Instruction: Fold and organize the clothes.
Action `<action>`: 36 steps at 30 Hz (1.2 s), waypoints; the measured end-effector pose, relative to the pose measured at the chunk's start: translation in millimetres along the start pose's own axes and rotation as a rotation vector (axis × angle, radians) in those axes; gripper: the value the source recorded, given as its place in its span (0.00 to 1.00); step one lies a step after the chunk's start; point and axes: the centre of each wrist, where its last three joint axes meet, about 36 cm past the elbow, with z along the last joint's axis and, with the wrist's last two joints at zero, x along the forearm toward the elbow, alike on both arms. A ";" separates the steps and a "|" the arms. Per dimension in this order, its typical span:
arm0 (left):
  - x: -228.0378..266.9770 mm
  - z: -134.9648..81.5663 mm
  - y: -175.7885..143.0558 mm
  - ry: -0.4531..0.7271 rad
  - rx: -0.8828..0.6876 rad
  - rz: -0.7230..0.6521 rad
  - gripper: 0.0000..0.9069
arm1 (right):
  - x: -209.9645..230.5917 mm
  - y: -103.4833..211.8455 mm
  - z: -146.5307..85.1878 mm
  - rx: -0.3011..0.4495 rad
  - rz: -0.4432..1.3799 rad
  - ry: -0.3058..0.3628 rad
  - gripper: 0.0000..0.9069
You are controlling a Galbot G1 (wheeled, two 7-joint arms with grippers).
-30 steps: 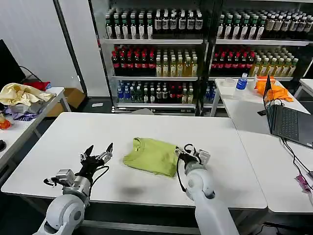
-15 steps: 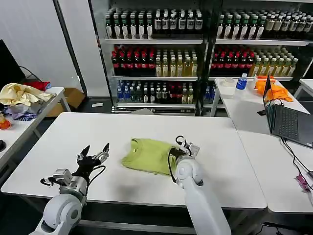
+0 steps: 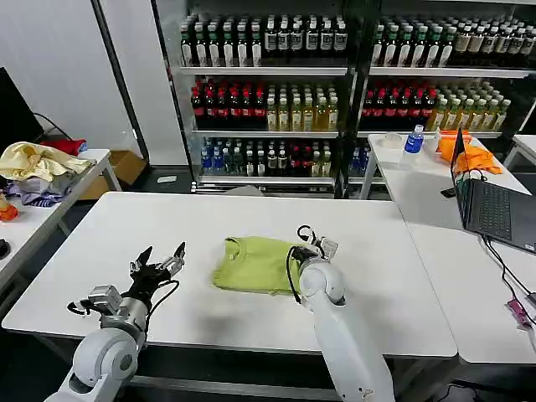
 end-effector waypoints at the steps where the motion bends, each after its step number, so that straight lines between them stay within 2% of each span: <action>1: -0.1 -0.3 -0.4 -0.001 0.000 0.001 1.00 | 0.5 -1.5 1.1 0.022 -0.004 -0.020 1.00; 3: -0.5 -0.4 -1.9 -0.002 0.002 0.006 1.00 | 3.3 -6.1 2.7 0.068 -0.006 -0.066 1.00; 9: -2.0 -0.2 -7.2 -0.007 0.008 0.018 1.00 | 21.4 -33.9 11.5 0.221 0.009 -0.269 1.00; 14: -1.7 -0.6 -12.6 -0.011 0.011 0.031 1.00 | 45.5 -66.5 37.1 0.351 0.033 -0.415 1.00; 17: -0.1 -0.6 -15.3 -0.012 0.011 0.037 1.00 | 64.5 -82.5 52.9 0.402 0.038 -0.480 1.00; 25: 5.8 2.6 -18.3 -0.007 -0.014 0.050 1.00 | 121.9 -121.8 80.9 0.469 0.043 -0.566 1.00; 36: 14.9 3.5 -21.1 -0.025 -0.061 0.063 1.00 | 182.2 -147.5 90.1 0.494 0.062 -0.630 1.00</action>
